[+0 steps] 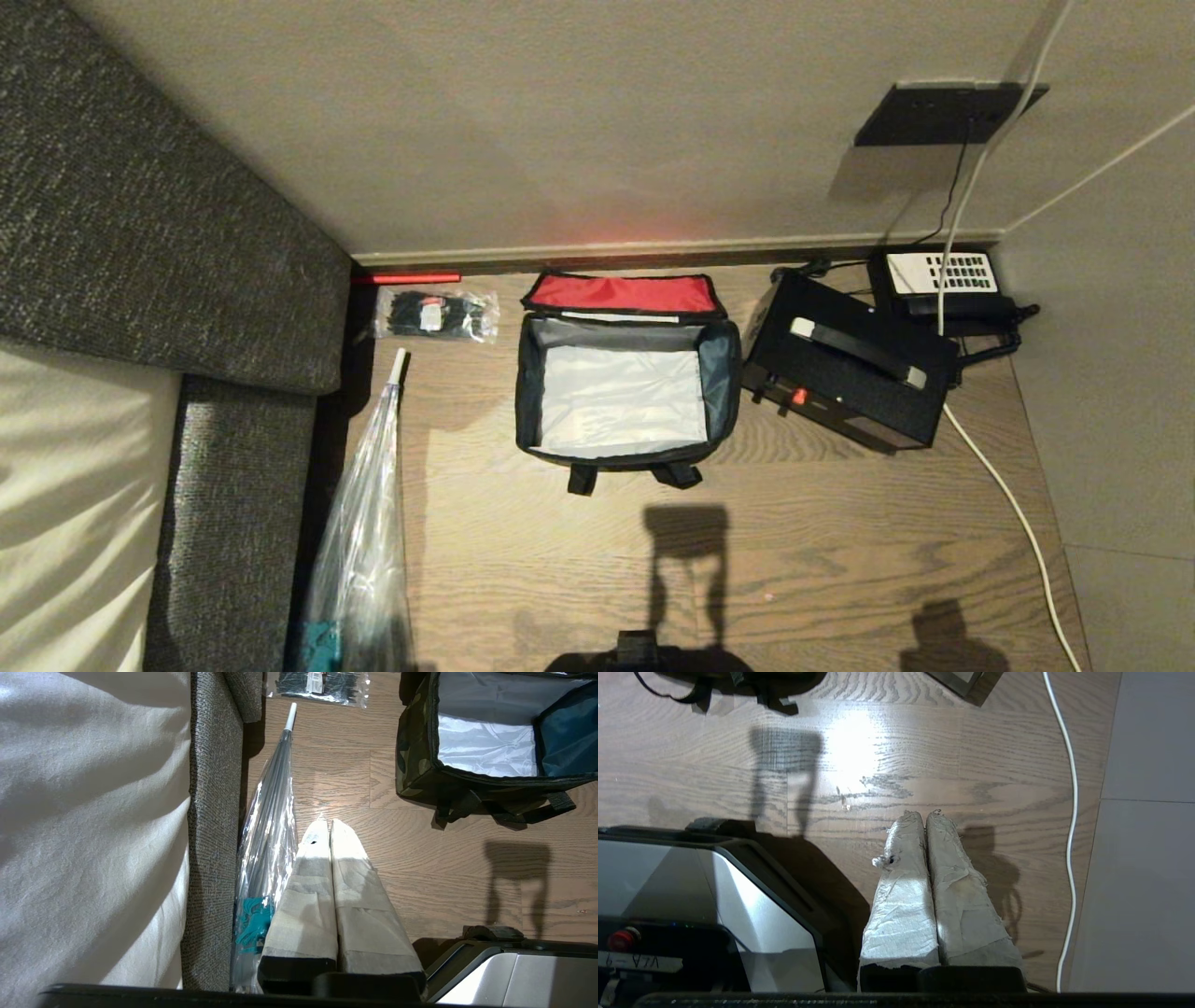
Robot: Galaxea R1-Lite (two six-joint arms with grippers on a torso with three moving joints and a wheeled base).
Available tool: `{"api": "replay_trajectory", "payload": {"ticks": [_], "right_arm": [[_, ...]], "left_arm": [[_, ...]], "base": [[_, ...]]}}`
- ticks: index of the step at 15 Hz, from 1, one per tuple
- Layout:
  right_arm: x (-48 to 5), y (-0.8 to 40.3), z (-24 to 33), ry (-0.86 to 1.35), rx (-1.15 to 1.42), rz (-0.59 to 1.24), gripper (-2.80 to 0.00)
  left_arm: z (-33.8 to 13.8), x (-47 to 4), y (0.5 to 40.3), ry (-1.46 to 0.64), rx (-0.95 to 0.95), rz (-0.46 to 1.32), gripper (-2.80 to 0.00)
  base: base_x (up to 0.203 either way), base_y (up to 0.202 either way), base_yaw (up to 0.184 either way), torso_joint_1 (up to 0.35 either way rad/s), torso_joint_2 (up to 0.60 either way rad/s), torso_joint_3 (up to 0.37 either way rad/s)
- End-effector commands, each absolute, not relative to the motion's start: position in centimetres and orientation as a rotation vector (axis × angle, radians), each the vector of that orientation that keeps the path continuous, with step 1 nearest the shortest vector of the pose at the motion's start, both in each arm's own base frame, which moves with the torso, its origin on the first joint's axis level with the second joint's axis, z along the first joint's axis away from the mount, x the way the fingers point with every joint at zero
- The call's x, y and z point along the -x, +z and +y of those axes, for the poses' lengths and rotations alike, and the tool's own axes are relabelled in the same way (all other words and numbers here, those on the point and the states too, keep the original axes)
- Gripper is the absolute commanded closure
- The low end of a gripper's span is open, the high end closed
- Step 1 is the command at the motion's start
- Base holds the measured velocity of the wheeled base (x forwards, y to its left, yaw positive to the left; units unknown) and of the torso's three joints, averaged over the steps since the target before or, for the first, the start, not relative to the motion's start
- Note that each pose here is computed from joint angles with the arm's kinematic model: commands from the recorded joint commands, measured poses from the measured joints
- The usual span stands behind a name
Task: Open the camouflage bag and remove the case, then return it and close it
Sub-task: Grip the handle again
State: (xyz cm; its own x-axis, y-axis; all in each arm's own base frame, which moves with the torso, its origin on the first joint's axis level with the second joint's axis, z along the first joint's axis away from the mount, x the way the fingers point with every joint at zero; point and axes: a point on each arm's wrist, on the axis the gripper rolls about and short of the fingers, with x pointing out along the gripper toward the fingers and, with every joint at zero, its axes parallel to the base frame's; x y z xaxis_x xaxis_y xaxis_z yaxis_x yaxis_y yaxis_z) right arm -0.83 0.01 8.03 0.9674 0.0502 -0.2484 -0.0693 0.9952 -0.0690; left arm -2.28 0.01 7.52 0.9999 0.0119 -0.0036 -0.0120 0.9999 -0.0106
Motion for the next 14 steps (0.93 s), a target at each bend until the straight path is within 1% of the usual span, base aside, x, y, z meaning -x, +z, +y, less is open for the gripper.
{"api": "replay_trajectory", "payload": {"ticks": [1,5,8,12,14], "right_arm": [[1.0,8.0,0.0,0.055,0.076,0.235,0.00],[1.2,8.0,0.0,0.046,0.077,0.204,0.00],[2.0,7.8,0.0,0.039,0.076,0.106,0.00],[2.2,7.7,0.0,0.034,0.061,0.054,0.00],[2.2,7.8,0.0,0.025,0.024,-0.001,0.00]], "left_arm": [[0.0,2.3,7.4,0.012,0.011,0.005,0.00],[0.0,2.3,7.4,0.014,0.012,0.005,0.00],[0.0,2.3,7.4,0.012,0.011,0.005,0.00],[0.0,2.3,7.4,0.013,0.012,0.005,0.00],[0.0,2.3,7.4,0.012,0.011,0.005,0.00]], "base": [[0.000,0.000,0.000,0.000,0.00,0.000],[0.000,0.000,0.000,0.000,0.00,0.000],[0.000,0.000,0.000,0.000,0.00,0.000],[0.000,0.000,0.000,0.000,0.00,0.000],[0.000,0.000,0.000,0.000,0.00,0.000]]}}
